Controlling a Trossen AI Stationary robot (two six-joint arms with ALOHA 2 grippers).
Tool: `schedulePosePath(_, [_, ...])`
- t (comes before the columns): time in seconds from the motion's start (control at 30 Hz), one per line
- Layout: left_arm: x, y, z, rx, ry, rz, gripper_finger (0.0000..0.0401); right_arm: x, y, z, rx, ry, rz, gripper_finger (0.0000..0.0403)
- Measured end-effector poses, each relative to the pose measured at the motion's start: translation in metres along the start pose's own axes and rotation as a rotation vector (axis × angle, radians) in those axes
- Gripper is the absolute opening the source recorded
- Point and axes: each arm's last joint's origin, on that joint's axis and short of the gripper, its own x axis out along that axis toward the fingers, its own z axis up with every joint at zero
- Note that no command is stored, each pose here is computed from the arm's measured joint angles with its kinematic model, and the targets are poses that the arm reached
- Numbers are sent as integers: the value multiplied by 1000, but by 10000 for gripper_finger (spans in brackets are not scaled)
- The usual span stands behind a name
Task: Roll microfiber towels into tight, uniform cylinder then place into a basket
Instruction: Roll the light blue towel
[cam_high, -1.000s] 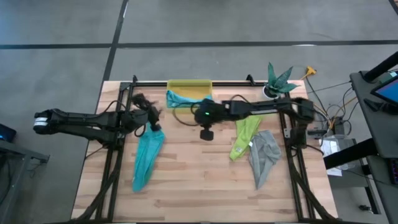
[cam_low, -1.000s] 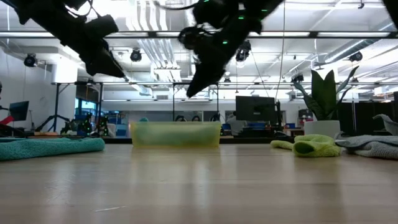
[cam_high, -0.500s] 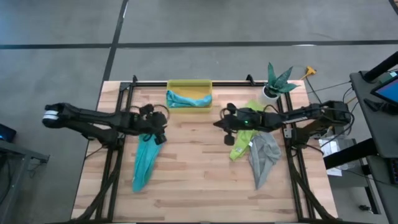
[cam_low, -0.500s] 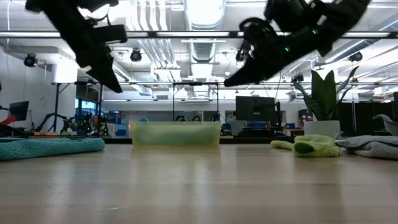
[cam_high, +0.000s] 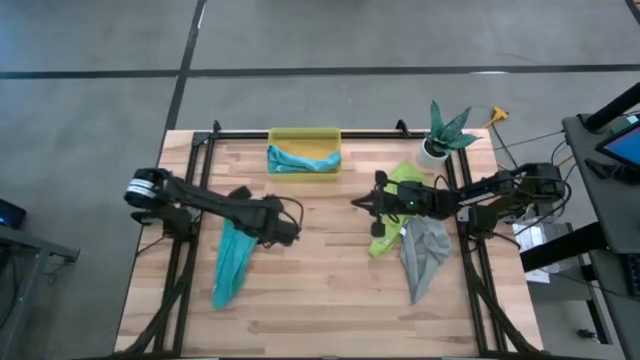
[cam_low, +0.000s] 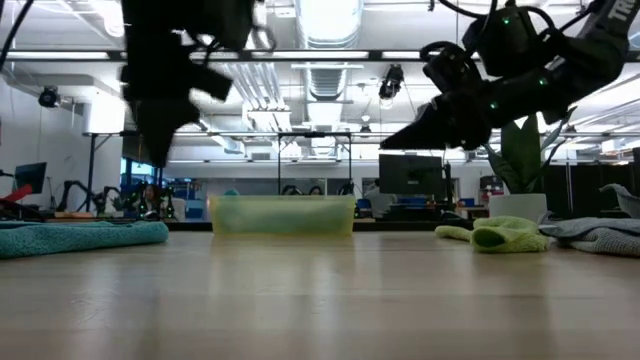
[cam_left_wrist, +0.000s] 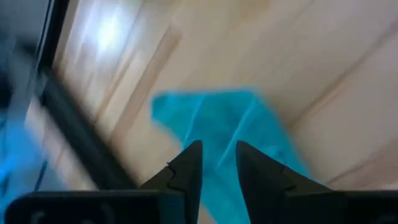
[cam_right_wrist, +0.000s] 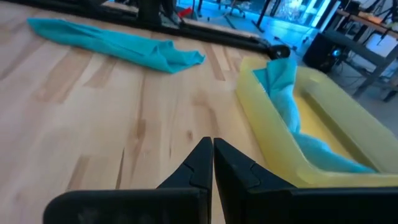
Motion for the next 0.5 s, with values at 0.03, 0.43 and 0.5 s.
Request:
schedulePosePath(0.03, [3, -1, -3, -17, 32, 23, 86, -1, 0, -2, 0, 3, 1, 9])
schedulePosePath(0.43, [54, -39, -4, -226, 182, 129, 194, -9, 4, -18, -4, 13, 2, 9])
schedulePosePath(0.5, [63, -46, -6, -229, 215, 157, 211, -11, 4, -20, -9, 22, 5, 9])
